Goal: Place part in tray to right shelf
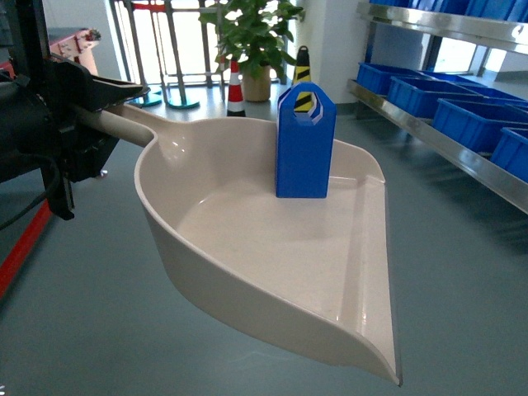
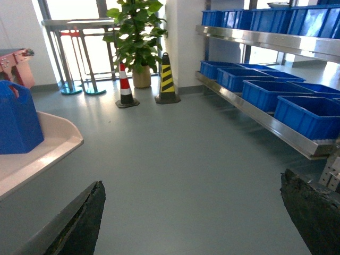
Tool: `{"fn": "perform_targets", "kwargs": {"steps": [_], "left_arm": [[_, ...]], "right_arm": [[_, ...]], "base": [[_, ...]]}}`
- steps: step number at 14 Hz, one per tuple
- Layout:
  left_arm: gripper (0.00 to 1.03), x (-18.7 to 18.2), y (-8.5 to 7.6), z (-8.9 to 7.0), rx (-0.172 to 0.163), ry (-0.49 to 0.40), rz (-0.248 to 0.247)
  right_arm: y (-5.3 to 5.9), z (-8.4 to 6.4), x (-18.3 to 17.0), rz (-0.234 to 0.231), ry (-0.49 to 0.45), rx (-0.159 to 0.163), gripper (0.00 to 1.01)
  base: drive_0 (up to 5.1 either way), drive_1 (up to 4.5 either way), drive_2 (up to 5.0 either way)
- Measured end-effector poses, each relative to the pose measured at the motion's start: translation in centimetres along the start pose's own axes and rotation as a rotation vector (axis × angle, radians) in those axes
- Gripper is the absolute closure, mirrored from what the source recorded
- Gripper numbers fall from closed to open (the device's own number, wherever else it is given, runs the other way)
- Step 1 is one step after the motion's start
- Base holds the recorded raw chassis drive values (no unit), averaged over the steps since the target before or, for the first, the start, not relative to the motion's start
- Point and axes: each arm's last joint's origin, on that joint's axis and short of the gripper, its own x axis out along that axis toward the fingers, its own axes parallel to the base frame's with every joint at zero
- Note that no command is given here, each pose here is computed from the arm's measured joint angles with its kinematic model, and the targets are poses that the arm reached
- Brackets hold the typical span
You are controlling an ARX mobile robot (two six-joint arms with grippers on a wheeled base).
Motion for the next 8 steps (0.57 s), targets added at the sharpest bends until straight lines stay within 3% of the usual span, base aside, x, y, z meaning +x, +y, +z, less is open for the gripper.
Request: {"fn": "perform_targets", "kwargs": {"steps": [8], "left_arm": [[0.91, 0.00, 0.00, 0.00, 0.000, 0.001, 0.000]], "right_arm": [[0.00, 0.00, 0.00, 0.000, 0.000, 0.000, 0.03]], "base": [[-1.6, -1.57, -1.6]]}}
